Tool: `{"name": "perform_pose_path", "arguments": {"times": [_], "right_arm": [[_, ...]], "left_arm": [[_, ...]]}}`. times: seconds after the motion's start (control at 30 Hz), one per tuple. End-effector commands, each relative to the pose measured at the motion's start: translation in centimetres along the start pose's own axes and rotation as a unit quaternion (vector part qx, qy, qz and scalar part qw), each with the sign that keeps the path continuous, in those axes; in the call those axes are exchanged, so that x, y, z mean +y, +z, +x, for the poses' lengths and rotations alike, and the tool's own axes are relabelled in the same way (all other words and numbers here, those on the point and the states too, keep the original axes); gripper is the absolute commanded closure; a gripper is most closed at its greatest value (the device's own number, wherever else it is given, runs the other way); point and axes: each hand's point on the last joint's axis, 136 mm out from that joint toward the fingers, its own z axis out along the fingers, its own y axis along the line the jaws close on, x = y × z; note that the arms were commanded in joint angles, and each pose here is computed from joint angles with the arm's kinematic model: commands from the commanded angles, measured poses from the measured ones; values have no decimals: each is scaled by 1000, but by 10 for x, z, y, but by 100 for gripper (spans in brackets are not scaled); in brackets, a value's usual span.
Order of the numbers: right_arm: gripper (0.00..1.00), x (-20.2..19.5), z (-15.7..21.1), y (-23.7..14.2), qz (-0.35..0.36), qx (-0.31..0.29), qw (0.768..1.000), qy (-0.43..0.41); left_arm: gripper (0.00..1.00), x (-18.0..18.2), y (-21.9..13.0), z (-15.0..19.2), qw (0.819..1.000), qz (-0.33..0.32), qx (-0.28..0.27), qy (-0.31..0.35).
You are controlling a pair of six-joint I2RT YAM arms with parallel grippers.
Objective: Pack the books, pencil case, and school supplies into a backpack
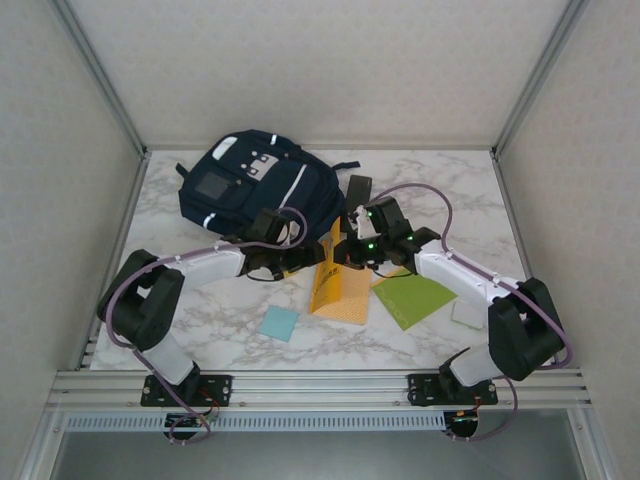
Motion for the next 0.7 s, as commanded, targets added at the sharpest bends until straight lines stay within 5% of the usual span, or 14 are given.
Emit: {"name": "perform_pose_path", "arguments": {"times": [0.0,0.2,0.67], "right_arm": [[100,39,-11,-20,-70,-13,997,-28],[100,45,-11,-32,-101,-27,994,-33],[100,-29,17,-18,-119,-38,991,47]], "left_arm": [[5,-17,8,-7,997,75,-5,-23],[5,-25,21,-9,989,136,3,-54],[7,-34,58,3,972,199,71,-98]]}}
